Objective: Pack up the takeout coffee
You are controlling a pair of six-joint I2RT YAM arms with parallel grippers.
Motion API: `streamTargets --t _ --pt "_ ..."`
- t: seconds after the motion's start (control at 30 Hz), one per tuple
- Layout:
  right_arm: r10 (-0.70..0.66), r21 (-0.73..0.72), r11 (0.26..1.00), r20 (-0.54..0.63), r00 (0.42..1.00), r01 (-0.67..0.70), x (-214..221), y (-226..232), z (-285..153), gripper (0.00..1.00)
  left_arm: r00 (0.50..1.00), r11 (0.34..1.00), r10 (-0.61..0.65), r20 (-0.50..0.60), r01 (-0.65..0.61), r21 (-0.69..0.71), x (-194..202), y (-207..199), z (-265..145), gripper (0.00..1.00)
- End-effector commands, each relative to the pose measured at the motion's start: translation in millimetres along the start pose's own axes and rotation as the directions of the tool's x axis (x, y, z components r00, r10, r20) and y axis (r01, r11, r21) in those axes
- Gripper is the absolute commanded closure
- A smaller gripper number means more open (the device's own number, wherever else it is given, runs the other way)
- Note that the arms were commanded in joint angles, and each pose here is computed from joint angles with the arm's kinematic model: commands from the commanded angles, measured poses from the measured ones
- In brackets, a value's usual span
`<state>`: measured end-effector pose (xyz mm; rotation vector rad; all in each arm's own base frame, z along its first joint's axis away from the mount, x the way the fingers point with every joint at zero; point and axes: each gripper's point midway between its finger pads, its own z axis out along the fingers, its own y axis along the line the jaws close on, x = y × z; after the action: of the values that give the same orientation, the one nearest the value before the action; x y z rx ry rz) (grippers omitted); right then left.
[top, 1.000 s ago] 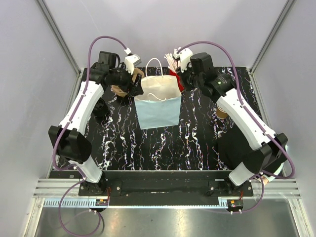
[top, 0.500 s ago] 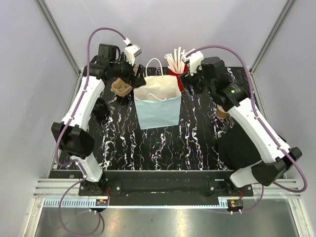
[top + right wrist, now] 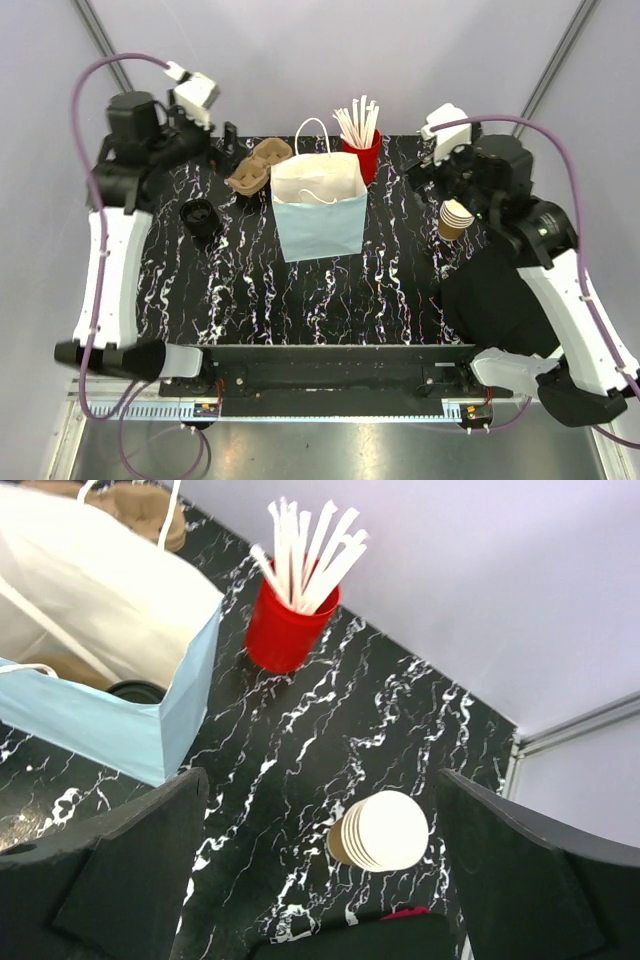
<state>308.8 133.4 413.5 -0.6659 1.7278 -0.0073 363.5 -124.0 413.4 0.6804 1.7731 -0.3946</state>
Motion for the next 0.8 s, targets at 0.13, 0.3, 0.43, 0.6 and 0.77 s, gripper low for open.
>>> streamTargets --t 0.13,0.3,0.43,0.6,0.77 --pt "0.041 0.056 0.997 0.147 0.988 -0.049 -30 -26 -44 0.0 0.989 0.968 -0.01 0.149 0.047 -0.248 -11 27 -80 0.01" --pt "0.068 0.111 0.99 0.197 0.978 -0.092 -42 -41 -62 0.0 0.985 0.924 -0.047 0.169 0.107 -0.367 -5 44 -112 0.01" --pt "0.088 0.186 0.972 0.276 0.957 -0.143 -56 -60 -89 0.0 0.977 0.915 -0.042 0.209 0.122 -0.385 -8 44 -135 0.01" --pt "0.101 0.227 0.954 0.366 0.925 -0.194 -69 -74 -123 0.0 0.967 0.907 -0.007 0.253 0.113 -0.406 -17 33 -157 0.01" --pt "0.108 0.226 0.947 0.45 0.887 -0.23 -80 -79 -152 0.0 0.942 0.849 0.083 0.326 0.104 -0.517 -29 28 -187 0.01"
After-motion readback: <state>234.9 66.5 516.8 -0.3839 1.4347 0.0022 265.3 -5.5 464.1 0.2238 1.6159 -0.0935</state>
